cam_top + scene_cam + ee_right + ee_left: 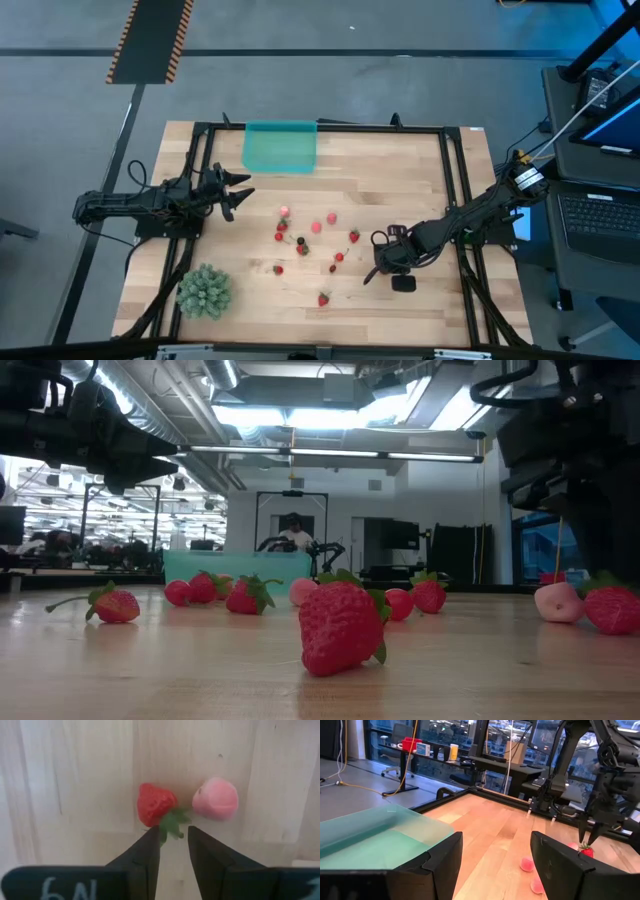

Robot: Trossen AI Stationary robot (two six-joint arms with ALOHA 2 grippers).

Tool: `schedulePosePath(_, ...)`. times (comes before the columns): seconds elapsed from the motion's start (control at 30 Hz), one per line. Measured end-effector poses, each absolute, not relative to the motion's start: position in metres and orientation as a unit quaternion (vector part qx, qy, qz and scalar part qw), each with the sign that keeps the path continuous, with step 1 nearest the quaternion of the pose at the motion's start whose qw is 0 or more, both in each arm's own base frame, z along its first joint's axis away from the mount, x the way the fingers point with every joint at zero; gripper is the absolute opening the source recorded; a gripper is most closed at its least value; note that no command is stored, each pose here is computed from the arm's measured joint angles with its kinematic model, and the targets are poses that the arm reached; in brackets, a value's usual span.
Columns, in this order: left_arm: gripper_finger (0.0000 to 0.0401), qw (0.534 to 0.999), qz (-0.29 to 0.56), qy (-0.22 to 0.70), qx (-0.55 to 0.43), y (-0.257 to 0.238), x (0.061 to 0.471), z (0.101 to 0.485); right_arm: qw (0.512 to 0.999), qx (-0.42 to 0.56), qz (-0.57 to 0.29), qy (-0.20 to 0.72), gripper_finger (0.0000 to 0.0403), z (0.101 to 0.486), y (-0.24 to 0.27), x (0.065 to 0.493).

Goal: Pick and placing Produce into tupperware
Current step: Put the red strawberry into the blue bin

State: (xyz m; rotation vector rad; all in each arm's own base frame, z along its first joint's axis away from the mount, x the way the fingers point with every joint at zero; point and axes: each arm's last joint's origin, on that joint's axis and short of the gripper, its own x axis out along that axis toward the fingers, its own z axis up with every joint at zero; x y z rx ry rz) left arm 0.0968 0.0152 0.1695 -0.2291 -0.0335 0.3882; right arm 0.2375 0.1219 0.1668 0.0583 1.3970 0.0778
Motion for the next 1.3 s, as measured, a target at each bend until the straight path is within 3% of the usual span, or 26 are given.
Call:
schedulePosePath(0.43,0.0226,0.975,0.192,-0.016,-0.114,0.015,0.097,0.17,0.77,0.028,0.039,0.636,0.0101,0.163,0.122,0.237)
schedulePosePath(0.9,0.0226,0.975,0.192,-0.017,-0.114,0.015,0.097,0.17,0.77,0.04,0.025,0.636,0.0011,0.163,0.121,0.237)
schedulePosePath(1.13,0.0226,0.975,0.192,-0.017,-0.114,0.015,0.097,0.17,0.776,0.043,0.028,0.629,0.0006,0.165,0.123,0.24)
schedulePosePath(1.3,0.0226,0.975,0.193,-0.016,-0.114,0.015,0.097,0.169,0.801,0.057,0.039,0.595,0.0006,0.187,0.129,0.256)
